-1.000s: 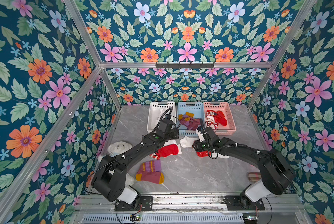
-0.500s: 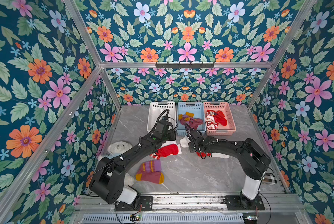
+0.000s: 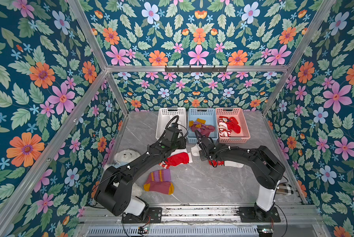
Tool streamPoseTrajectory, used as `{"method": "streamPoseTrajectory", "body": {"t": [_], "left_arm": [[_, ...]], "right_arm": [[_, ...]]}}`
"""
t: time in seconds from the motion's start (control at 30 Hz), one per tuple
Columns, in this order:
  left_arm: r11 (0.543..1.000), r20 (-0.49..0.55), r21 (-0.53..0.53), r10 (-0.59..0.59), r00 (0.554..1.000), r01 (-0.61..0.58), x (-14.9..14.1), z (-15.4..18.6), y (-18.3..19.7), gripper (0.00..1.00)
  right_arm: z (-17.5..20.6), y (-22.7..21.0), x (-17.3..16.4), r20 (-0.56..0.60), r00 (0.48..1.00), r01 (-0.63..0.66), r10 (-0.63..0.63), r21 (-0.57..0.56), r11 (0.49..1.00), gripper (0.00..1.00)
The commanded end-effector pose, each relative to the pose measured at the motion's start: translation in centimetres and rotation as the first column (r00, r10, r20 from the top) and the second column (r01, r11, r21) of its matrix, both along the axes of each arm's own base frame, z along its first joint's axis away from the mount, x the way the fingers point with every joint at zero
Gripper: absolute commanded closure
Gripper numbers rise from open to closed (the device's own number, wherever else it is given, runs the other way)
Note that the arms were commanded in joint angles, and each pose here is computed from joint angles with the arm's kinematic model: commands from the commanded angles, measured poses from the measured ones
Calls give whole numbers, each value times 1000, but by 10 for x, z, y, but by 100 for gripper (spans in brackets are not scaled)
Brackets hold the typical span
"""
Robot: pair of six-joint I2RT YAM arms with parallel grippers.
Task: Sort the socks into the basket by color
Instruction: Pick up the sock at the center of the board, then place the sock in the bin.
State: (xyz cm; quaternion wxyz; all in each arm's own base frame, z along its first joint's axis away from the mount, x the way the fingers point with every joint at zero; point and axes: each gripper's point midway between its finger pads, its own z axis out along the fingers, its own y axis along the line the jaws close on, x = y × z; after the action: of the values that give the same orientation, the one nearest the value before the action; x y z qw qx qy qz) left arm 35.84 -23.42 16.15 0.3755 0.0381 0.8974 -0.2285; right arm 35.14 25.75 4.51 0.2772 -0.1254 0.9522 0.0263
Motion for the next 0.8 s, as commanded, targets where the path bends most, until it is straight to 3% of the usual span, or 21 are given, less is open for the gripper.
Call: {"method": "streamPoseTrajectory", "body": {"t": [0.0, 0.4, 0.77], "left_arm": [[1000, 37, -13, -3, 999, 4, 5, 11, -2, 64], [1000, 53, -17, -4, 999, 5, 9, 17, -2, 64], [999, 63, -33, -2, 998, 4, 5, 22, 0, 63]], "right_arm": [[22, -2, -3, 23, 1000, -2, 1, 21, 1000, 100], [169, -31, -8, 233, 972, -55, 21, 141, 988, 100], [278, -76, 29, 414, 909, -61, -41, 231, 971, 100]]}}
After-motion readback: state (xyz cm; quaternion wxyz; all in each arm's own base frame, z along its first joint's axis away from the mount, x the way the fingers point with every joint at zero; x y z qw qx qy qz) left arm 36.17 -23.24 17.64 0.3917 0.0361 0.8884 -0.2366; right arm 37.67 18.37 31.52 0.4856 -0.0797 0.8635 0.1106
